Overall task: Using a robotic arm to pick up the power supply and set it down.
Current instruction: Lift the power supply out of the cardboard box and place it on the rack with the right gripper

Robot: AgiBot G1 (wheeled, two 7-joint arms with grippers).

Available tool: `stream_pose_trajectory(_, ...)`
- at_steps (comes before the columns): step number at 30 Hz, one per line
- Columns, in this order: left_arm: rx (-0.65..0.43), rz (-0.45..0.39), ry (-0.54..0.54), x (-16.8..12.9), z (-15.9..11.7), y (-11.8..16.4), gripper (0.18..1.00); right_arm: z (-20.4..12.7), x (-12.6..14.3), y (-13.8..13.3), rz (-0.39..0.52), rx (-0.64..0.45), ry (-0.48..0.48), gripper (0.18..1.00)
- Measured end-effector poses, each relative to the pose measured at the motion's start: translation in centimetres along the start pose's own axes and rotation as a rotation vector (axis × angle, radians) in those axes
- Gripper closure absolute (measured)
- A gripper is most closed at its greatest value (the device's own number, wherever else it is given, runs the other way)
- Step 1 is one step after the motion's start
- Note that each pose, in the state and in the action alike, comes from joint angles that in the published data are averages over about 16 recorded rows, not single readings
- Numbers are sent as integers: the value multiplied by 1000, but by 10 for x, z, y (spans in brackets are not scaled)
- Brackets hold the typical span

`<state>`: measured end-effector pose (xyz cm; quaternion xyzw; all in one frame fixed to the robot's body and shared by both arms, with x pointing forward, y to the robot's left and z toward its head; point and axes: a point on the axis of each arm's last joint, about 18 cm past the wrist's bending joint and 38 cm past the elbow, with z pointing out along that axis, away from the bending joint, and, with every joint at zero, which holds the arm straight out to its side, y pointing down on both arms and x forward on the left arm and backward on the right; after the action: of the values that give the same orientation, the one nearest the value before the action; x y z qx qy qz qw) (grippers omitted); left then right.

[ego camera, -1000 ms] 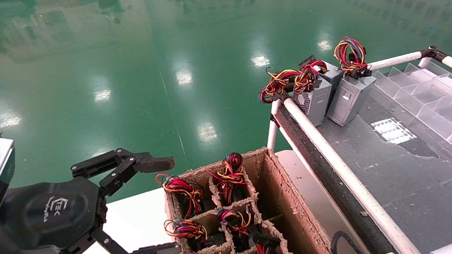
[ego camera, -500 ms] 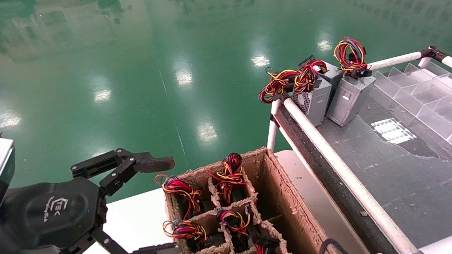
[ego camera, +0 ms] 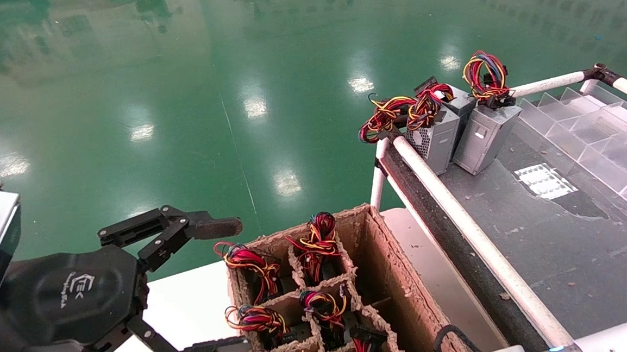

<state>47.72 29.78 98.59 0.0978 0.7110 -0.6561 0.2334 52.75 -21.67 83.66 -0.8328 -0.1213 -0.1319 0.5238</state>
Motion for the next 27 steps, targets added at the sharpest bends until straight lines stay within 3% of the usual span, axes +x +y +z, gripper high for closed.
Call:
stream_pose_trajectory(13, 0, 0, 0, 0, 0, 0, 184, -10, -2, -6, -29, 43, 43, 947)
stream_pose_trajectory(27, 0, 0, 0, 0, 0, 0, 184, -46, 2, -31, -77, 164, 169, 960)
